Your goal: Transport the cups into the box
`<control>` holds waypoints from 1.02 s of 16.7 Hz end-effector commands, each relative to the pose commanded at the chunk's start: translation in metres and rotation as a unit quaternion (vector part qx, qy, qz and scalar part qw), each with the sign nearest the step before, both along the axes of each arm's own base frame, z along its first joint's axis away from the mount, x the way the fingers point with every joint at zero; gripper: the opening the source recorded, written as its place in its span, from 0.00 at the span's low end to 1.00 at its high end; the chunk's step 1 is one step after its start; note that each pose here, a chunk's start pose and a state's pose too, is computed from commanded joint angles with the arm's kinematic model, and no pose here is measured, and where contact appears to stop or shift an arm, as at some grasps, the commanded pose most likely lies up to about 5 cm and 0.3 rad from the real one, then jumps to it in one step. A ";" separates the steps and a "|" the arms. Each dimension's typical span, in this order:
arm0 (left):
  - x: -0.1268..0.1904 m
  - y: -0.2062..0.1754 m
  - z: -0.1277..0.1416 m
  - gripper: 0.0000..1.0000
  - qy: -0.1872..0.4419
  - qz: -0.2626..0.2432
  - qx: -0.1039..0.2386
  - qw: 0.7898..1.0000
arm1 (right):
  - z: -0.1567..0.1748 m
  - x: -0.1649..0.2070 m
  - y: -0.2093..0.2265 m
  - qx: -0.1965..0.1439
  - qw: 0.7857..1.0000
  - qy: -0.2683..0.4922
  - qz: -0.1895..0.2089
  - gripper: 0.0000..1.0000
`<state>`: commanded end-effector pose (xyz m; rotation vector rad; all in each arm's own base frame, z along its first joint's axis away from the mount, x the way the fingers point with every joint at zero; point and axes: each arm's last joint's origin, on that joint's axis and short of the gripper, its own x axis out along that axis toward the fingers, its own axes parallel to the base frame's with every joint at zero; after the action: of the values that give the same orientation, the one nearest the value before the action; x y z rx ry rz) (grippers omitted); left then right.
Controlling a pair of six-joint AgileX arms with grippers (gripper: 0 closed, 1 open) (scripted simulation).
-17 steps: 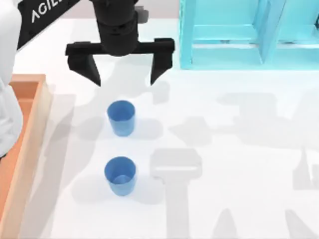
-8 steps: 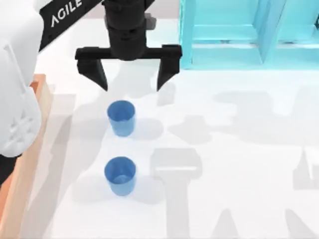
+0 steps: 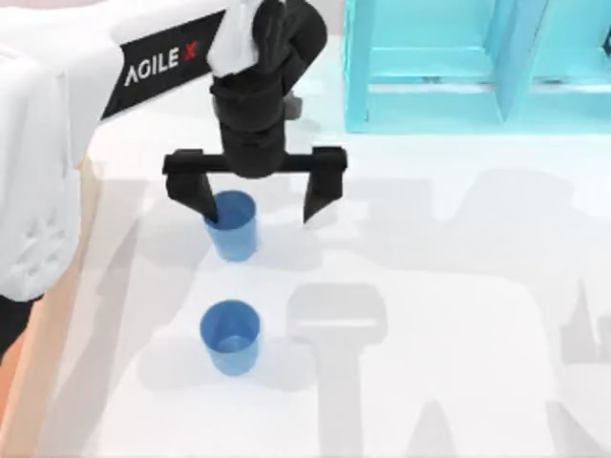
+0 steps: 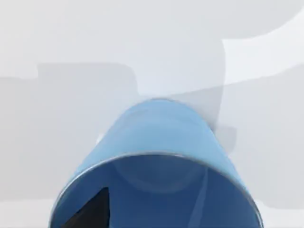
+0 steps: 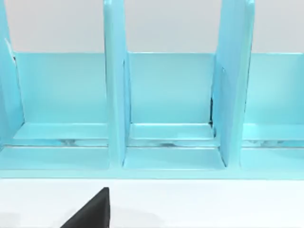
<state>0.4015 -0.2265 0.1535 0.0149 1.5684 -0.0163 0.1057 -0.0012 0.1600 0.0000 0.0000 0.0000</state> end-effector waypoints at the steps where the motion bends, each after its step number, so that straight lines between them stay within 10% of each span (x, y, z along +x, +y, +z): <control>1: -0.001 0.000 -0.009 1.00 0.001 0.000 0.000 1.000 | 0.000 0.000 0.000 0.000 1.000 0.000 0.000 1.00; 7: -0.003 0.001 -0.018 1.00 0.001 0.000 0.001 1.000 | 0.000 0.000 0.000 0.000 1.000 0.000 0.000 1.00; 17: -0.003 0.001 -0.018 0.25 0.001 0.000 0.001 1.000 | 0.000 0.000 0.000 0.000 1.000 0.000 0.000 1.00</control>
<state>0.3989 -0.2256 0.1350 0.0159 1.5707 -0.0152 0.1057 -0.0012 0.1600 0.0000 0.0000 0.0000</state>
